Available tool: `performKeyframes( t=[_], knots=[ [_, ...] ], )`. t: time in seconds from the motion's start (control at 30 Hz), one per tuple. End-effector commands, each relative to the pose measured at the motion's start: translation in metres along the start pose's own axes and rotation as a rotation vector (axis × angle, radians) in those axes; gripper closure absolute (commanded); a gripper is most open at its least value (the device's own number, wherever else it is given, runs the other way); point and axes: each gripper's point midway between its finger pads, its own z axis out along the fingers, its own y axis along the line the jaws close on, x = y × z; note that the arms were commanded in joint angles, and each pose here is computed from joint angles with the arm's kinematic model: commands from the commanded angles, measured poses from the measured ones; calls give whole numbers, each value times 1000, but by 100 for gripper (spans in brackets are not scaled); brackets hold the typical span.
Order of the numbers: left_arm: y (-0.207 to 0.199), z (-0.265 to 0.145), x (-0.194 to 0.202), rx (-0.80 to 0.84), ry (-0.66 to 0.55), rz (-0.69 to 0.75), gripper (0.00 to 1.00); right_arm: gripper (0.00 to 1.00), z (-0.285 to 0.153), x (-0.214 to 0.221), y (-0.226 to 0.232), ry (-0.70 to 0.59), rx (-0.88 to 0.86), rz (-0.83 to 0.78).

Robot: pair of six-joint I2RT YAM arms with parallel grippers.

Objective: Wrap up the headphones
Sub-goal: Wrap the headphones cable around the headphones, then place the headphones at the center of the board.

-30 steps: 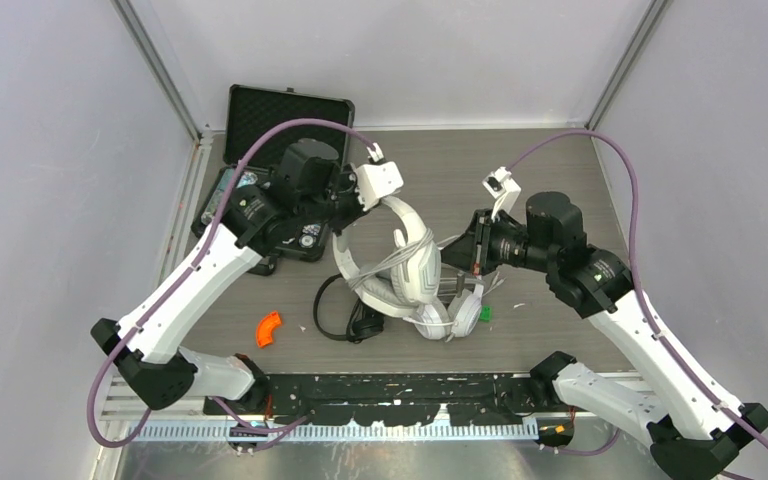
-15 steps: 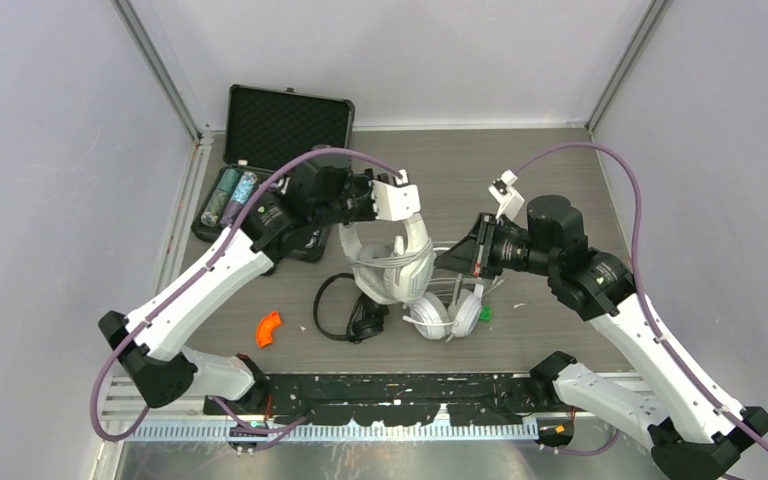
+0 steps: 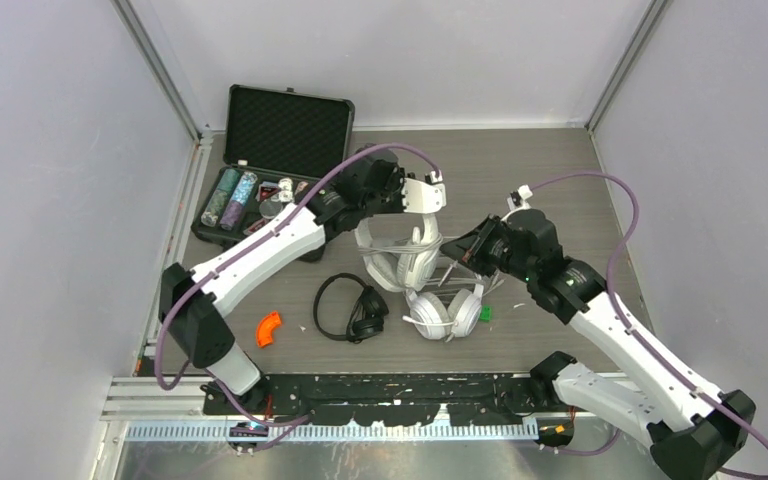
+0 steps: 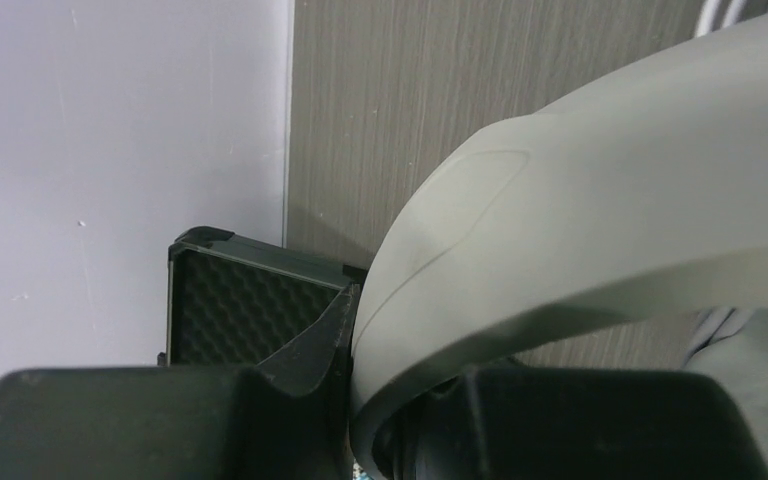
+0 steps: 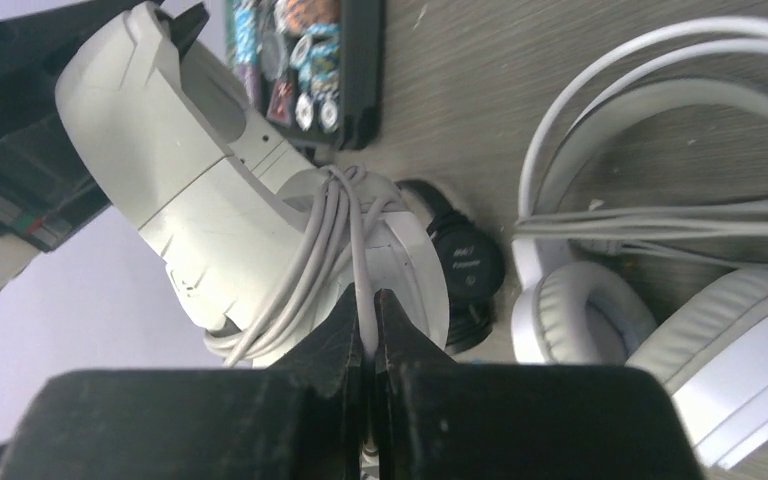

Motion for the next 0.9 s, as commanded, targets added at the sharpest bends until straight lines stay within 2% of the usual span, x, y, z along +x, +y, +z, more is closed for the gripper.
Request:
performKeyframes(
  t=[0.0, 0.3, 0.57, 0.73, 0.87],
  knots=[
    [5, 23, 62, -8, 253, 103, 100, 100, 6, -74, 42, -329, -126, 59],
    [8, 93, 95, 62, 360, 54, 100, 100, 92, -112, 3, -310, 2, 104],
    [-7, 149, 127, 120, 405, 17, 99, 98, 179, -125, -44, -156, 54, 204],
    [-14, 177, 134, 135, 397, 9, 84, 95, 205, -129, -58, -116, 56, 255],
    [-8, 185, 128, 113, 375, 1, 58, 92, 217, -130, -71, -96, 65, 282]
  ],
)
